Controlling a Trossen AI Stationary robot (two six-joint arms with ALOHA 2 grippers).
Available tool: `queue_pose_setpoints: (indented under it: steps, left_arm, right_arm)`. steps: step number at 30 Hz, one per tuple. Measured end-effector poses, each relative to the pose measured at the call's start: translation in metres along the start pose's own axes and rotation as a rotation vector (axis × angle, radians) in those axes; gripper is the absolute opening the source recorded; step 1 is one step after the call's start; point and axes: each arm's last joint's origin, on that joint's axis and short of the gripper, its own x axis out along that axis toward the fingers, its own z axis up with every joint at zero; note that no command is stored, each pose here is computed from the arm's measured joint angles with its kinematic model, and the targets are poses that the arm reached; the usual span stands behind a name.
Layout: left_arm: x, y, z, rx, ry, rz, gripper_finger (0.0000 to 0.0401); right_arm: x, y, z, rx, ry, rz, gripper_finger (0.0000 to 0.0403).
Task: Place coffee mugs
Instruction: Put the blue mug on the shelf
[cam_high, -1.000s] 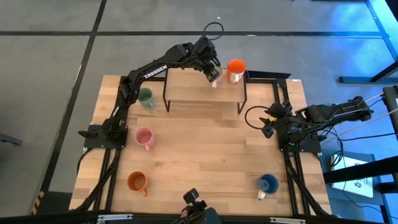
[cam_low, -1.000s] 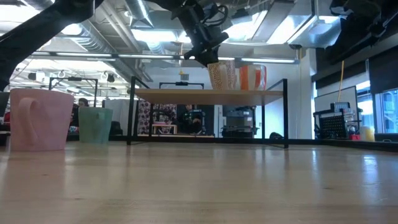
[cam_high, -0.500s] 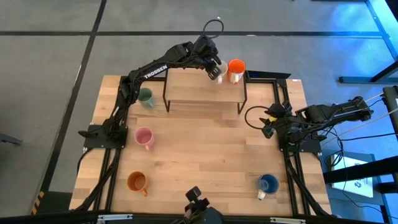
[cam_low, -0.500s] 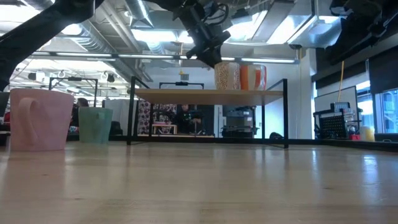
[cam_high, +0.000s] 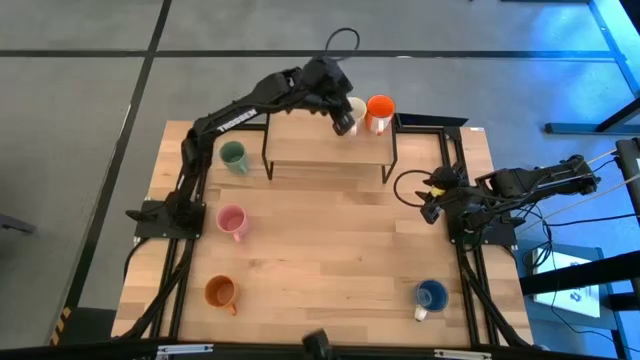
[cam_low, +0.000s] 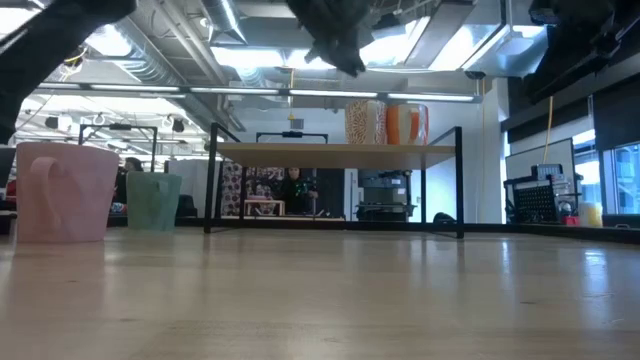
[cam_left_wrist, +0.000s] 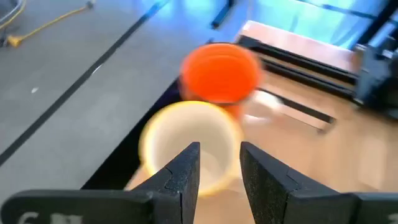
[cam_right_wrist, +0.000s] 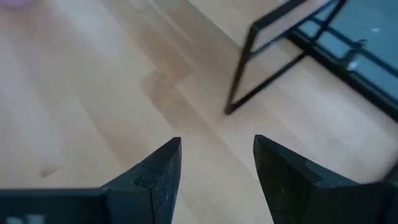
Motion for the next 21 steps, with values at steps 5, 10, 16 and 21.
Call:
queue_pose_setpoints:
  steps: [5, 10, 16, 21]
  left_arm:
    - [-0.029, -0.045, -0.001, 0.083, 0.012, -0.079, 0.0109]
    - [-0.044, -0.099, -0.019, 0.165, 0.129, -0.155, 0.0109]
    - [-0.054, -0.16, -0.044, 0.246, 0.21, -0.256, 0.0109]
    - [-0.07, -0.195, -0.055, 0.325, 0.198, -0.289, 0.0109]
  right_arm:
    - [0.0, 0.007, 0.004, 0.018, 0.003, 0.11, 0.0186]
    - [-0.002, 0.016, 0.01, 0.011, -0.001, 0.256, 0.0186]
    - [0.002, 0.036, 0.017, -0.009, 0.044, 0.463, 0.0186]
    - [0.013, 0.055, 0.018, 0.002, 0.15, 0.583, 0.0186]
